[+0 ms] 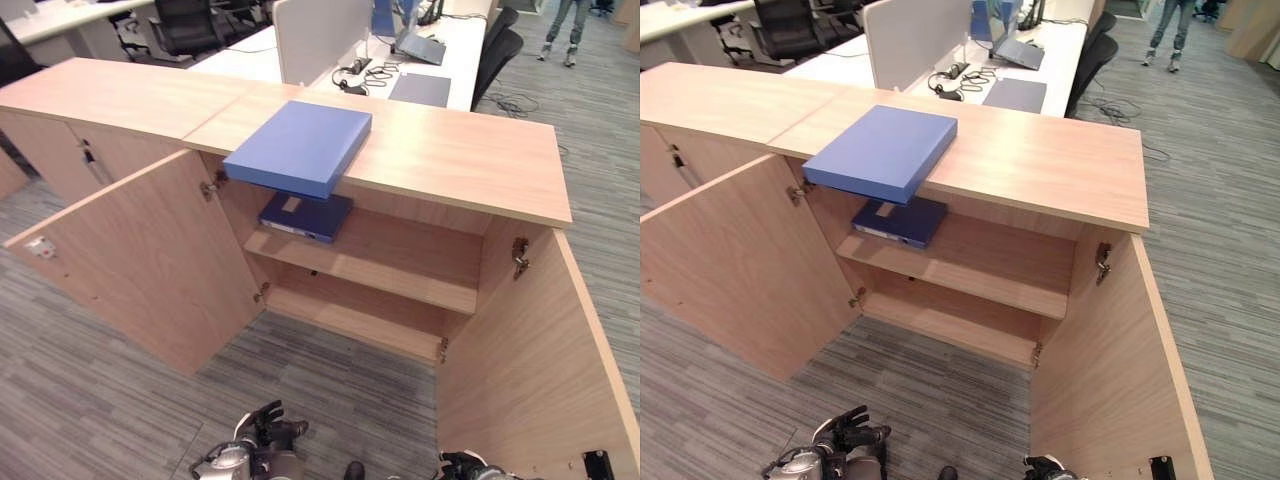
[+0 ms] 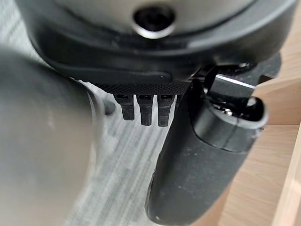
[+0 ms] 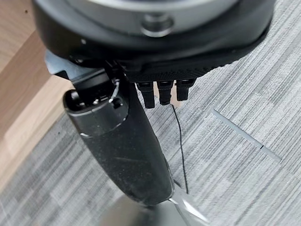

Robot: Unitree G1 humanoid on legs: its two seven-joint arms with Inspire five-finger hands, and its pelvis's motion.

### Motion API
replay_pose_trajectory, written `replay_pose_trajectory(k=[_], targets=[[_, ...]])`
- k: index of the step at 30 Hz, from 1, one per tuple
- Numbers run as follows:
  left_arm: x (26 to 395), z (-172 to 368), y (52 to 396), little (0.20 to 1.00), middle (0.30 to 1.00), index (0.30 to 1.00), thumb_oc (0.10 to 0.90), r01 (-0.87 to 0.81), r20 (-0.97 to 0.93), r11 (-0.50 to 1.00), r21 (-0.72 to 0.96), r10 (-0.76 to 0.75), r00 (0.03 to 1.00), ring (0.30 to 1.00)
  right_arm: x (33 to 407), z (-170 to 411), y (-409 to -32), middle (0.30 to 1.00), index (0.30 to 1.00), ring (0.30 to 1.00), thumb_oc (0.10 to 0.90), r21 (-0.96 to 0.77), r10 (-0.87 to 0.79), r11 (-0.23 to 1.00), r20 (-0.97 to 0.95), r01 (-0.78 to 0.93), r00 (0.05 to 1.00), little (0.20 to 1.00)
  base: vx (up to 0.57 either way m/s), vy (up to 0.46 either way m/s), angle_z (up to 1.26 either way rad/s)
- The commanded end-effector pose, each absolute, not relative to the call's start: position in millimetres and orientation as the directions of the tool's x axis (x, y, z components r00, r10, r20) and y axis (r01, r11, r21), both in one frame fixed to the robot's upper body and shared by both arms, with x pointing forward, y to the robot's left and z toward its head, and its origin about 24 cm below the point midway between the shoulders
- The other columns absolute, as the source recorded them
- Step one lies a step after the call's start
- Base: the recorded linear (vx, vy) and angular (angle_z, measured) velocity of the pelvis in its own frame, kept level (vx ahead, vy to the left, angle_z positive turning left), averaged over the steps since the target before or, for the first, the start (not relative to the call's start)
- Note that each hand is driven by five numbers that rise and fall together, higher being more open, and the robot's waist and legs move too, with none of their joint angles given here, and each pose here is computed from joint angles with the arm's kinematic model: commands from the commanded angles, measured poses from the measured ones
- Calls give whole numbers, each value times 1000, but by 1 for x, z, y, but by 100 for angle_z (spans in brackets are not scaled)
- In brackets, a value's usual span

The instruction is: Put the empty folder in the office cabinet

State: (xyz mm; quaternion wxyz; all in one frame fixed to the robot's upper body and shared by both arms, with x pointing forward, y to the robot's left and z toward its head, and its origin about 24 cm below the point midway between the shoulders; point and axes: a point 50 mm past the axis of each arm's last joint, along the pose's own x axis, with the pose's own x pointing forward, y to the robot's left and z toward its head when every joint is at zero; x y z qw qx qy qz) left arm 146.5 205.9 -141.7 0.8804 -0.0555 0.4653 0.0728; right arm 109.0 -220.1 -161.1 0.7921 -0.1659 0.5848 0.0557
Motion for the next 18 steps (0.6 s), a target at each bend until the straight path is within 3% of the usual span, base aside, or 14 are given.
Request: replay_pose_trajectory(k=[1,3,7,10,12,18], targets=[[191,-114,204,900,900,900,800,-211,-689,975,-70,105,717,900,115,-158,-230,900,900,900,800,-207,-150,969,-928,-138,340,900,225,233,-7],[206,-99,197,900,900,900,800,-194,-621,977,-87,99,777,900,95,-162,-237,900,900,900,800,-208,-192,978,-943,-28,273,900,234,273,26],[227,-69,196,900,900,900,800,-170,-480,984,-54,124,869,900,76,-164,-245,900,900,900,800,-236,-231,972,-952,-1,202,900,247,309,46],[229,-58,198,900,900,900,800,-199,-435,975,-99,137,890,900,71,-164,-247,900,900,900,800,-239,-238,971,-953,21,190,900,357,472,0],[235,-49,201,900,900,900,800,-141,-412,989,-43,111,904,900,76,-163,-249,900,900,900,800,-228,-240,970,-950,83,201,900,356,533,-25],[248,9,222,900,900,900,800,-117,-188,992,-35,109,976,900,82,-164,-242,900,900,900,800,-180,-209,973,-953,142,219,900,265,557,-28]])
